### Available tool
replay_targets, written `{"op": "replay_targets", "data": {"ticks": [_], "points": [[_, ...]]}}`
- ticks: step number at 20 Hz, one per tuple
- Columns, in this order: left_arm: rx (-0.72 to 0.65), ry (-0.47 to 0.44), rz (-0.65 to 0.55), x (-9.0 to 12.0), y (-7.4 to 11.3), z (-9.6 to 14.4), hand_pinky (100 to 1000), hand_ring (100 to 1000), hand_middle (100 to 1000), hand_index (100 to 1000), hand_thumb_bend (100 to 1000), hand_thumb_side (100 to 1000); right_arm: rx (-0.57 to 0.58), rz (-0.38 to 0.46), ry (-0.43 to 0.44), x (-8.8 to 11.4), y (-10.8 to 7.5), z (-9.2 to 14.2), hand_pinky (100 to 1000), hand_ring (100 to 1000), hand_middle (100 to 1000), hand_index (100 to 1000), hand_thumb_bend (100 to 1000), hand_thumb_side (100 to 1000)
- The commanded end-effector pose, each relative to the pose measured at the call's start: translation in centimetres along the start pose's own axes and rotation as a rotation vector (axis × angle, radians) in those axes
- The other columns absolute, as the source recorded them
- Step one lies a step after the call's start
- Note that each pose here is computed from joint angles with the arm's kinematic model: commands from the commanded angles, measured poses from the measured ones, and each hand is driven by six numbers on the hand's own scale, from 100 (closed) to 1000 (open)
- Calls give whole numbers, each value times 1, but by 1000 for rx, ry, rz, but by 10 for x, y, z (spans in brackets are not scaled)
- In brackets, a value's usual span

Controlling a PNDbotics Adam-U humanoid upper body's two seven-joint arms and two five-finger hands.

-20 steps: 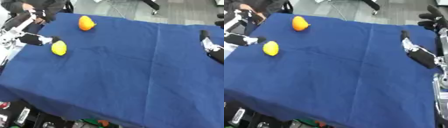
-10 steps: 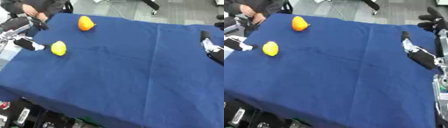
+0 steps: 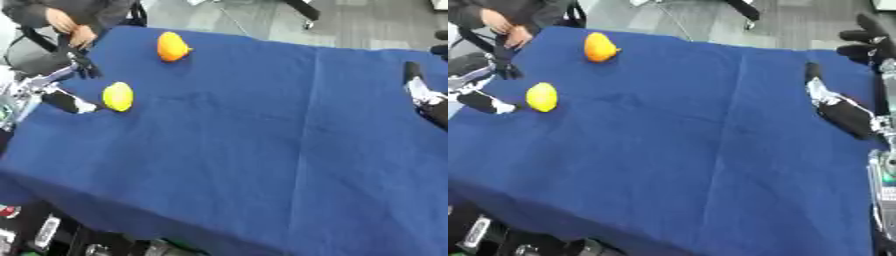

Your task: Pick up the objects with one hand, pass them to the other hand, and then place them into the box on the other side of the table.

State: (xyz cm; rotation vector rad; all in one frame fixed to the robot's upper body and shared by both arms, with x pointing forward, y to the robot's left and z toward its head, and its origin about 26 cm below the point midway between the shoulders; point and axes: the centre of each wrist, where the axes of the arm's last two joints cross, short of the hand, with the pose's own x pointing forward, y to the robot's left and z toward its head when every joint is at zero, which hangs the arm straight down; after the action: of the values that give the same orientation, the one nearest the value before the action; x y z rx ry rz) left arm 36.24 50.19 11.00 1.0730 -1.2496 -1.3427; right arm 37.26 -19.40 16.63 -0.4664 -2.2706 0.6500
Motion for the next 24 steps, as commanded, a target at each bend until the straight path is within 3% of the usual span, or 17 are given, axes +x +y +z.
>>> {"op": "replay_targets", "data": {"ticks": [1,7,10,17,24], "points": [[24,47,-37,-6,5,-1,748,623,616,758,417,315,-7,3,-23,4,-5,-6,806,764,787,971,270,390],[-48,64,-56,-6,-6,-6,748,627,617,760,389,289,-7,-1,-20,3,-5,-6,806,764,787,973,270,390],[-53,69,-54,-4,-8,-7,731,581,566,709,362,256,-6,-2,-19,2,-5,-5,806,763,787,977,270,390],[111,101,-42,0,-13,-10,652,445,409,511,190,147,-8,-4,-13,1,-5,-4,805,763,786,979,267,391],[221,88,-18,3,-15,-10,647,413,365,465,154,156,-9,-3,-10,0,-6,-4,805,763,787,980,265,392]]}}
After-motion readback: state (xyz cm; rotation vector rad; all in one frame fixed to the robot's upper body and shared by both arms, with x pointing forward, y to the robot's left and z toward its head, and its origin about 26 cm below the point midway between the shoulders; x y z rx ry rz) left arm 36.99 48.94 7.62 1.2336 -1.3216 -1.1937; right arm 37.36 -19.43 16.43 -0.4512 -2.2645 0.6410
